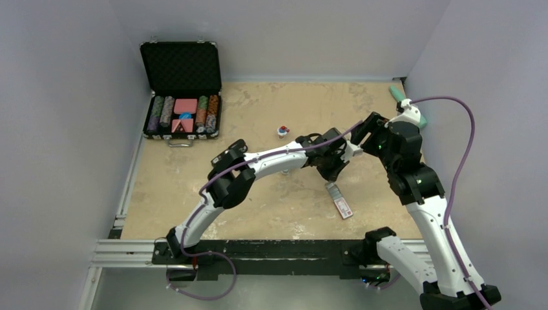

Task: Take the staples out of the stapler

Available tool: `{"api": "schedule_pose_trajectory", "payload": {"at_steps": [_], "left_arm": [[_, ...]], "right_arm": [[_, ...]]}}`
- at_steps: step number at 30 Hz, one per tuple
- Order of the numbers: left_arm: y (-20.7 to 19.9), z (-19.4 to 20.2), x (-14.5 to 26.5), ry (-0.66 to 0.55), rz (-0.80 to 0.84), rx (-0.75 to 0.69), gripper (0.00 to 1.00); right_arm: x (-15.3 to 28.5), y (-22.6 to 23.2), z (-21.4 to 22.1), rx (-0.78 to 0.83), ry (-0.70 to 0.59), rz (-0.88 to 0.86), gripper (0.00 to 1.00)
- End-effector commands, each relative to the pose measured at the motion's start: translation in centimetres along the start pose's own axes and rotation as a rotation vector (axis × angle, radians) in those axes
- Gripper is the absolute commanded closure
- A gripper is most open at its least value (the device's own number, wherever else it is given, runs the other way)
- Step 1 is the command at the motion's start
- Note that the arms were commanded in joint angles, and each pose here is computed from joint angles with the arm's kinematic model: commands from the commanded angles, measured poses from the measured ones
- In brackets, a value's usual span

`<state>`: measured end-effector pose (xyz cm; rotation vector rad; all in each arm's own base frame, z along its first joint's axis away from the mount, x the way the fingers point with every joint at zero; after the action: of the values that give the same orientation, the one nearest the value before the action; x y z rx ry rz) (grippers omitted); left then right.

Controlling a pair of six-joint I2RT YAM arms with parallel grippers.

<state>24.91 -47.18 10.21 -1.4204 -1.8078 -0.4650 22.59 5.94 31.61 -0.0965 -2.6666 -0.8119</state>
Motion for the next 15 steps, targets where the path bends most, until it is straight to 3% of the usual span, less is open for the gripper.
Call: {"api": "schedule_pose_trajectory", "payload": {"at_steps": [1,15], "left_arm": [[0.7,-0.3,-0.2,0.005,-0.065,-0.077,0.87],[-0.3,0.3,-0.8,0.001,-0.019,-0.059,0.84]], "right_arm": [[0.3,0.6,-0.4,-0.01,-0.014,-0.046,0.31],[0.1,0.5,0.0,-0.014,0.002,-0.04,0.31]]}}
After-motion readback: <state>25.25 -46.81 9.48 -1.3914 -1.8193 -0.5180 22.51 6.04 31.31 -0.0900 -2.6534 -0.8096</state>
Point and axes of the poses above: each gripper's point midway between its finger pads, its own x axis back along the fingers, its own y axis along the line the jaws close on, z = x × y, the point moved 6 cm from there along x, back along the fingers, and after that the axes turned 7 degrees about -x, right-handed, at the moved point
